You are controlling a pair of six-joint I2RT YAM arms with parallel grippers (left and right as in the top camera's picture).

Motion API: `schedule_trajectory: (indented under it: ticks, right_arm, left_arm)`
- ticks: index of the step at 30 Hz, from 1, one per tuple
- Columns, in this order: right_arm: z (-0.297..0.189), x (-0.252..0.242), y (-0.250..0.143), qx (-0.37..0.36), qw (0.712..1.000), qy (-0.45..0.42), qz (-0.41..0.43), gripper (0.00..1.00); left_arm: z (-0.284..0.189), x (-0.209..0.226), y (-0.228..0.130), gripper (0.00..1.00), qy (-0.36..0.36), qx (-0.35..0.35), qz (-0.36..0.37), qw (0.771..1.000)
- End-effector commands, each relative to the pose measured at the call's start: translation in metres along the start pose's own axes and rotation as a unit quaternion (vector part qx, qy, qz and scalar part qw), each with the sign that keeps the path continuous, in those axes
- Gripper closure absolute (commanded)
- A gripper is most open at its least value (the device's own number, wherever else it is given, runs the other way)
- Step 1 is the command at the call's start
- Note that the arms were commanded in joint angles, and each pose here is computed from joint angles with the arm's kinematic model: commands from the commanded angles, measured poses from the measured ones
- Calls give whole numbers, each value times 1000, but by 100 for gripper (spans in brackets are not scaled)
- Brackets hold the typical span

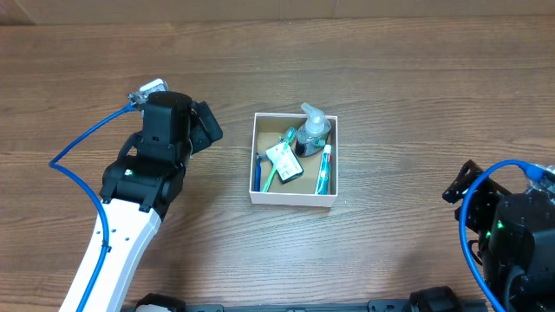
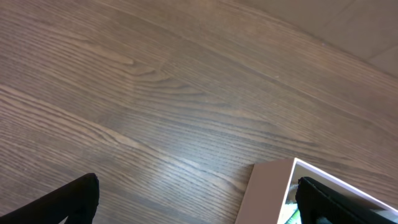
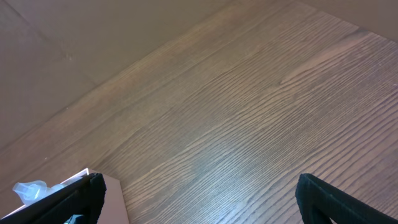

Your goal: Pack container

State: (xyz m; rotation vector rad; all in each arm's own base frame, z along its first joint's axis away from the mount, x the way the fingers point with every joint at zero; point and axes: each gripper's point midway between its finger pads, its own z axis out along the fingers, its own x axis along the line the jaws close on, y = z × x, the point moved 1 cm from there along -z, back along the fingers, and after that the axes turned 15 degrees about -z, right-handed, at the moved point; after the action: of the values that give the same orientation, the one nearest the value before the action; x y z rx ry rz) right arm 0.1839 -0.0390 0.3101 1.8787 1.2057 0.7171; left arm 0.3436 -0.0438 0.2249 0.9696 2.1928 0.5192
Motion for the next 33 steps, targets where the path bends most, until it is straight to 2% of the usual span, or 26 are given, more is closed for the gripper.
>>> schedule_trajectory:
  ticks: [1, 23, 28, 33]
  right_arm:
    - [-4, -3, 6, -12, 1000, -6, 8, 0]
    - [-6, -4, 7, -17, 1000, -2, 9, 0]
    - [-32, -22, 14, -83, 996, 1, 43, 0]
    - [-54, -17, 28, -217, 965, 91, 117, 0]
  left_arm:
    - [-2, 1, 6, 0, 7, -9, 9, 1000]
    - [-2, 1, 6, 0, 7, -9, 9, 1000]
    - [-2, 1, 6, 0, 7, -9, 9, 1000]
    - [-2, 1, 6, 0, 7, -9, 9, 1000]
